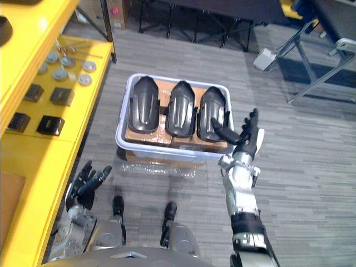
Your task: Walk over and take three plastic housings, then place them on the shelf
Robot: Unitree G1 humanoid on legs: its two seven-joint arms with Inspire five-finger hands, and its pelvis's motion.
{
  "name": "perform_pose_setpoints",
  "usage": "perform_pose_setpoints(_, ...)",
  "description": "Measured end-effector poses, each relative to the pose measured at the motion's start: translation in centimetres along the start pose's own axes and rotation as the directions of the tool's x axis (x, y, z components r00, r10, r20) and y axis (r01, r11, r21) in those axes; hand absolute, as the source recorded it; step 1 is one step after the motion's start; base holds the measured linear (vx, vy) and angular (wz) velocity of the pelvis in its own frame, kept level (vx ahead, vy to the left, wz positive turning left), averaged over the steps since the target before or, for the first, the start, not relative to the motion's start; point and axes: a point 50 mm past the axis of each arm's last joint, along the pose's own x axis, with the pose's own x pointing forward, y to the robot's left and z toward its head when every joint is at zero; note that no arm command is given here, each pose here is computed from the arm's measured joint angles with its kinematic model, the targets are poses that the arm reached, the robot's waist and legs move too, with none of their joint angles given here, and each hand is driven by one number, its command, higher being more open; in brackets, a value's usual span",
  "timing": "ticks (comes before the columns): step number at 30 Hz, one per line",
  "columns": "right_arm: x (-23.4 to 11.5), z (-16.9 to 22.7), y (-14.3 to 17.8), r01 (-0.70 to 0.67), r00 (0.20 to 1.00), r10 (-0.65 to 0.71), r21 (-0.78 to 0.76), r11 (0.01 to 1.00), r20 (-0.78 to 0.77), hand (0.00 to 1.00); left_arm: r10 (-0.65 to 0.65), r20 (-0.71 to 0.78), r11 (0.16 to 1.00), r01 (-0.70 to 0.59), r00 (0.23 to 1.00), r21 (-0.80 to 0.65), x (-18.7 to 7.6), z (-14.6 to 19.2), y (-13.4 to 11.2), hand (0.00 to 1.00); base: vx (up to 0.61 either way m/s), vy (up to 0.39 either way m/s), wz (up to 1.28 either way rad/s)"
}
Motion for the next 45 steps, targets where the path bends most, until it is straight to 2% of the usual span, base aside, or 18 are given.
perform_pose_setpoints(7, 6.6, 5.1, -4.9, 0.233, 0.970, -0.226, -0.067, 0.970, 0.091, 1.00, -0.193, 0.107, 0.981, 0.193, 0.975, 0.008, 2.4, 2.9, -3.5, 1.00, -0.02, -0.017, -0.06)
perform_pose_setpoints(13, 8.3, 5.0, -8.1, 0.355, 0.935, -0.356, -0.060, 0.933, 0.000, 1.00, -0.211, 0.086, 0.977, 0.209, 0.974, 0.030, 3.2, 3.0, -3.6, 1.00, -0.04, 0.018, 0.03)
perform_pose_setpoints(16, 8.4, 5.1, -8.8, 0.356, 0.934, -0.357, -0.069, 0.932, -0.008, 1.00, -0.199, 0.088, 0.980, 0.197, 0.976, 0.028, 3.3, 3.1, -3.1, 1.00, -0.04, 0.038, 0.08)
perform_pose_setpoints(22, 9.3, 6.7, -7.7, 0.271, 0.963, -0.270, -0.035, 0.962, 0.024, 1.00, -0.185, 0.143, 0.981, 0.191, 0.972, -0.030, 3.3, 3.9, -2.4, 1.00, -0.03, 0.013, 0.08)
perform_pose_setpoints(31, 10.4, 9.6, -3.3, 0.109, 0.989, -0.101, -0.072, 0.991, 0.107, 1.00, -0.211, 0.159, 0.974, 0.221, 0.964, -0.046, 3.2, 3.7, -2.9, 1.00, 0.03, -0.039, 0.07)
perform_pose_setpoints(41, 11.0, 10.4, -2.3, 0.159, 0.987, -0.158, -0.109, 0.981, 0.015, 1.00, -0.250, 0.161, 0.964, 0.261, 0.955, -0.047, 3.1, 3.5, -3.0, 1.00, 0.02, -0.026, 0.05)
perform_pose_setpoints(45, 11.1, 10.2, -2.7, 0.155, 0.987, -0.161, -0.187, 0.970, -0.018, 1.00, -0.240, 0.166, 0.967, 0.251, 0.957, -0.052, 3.1, 3.6, -2.7, 1.00, -0.02, -0.023, 0.02)
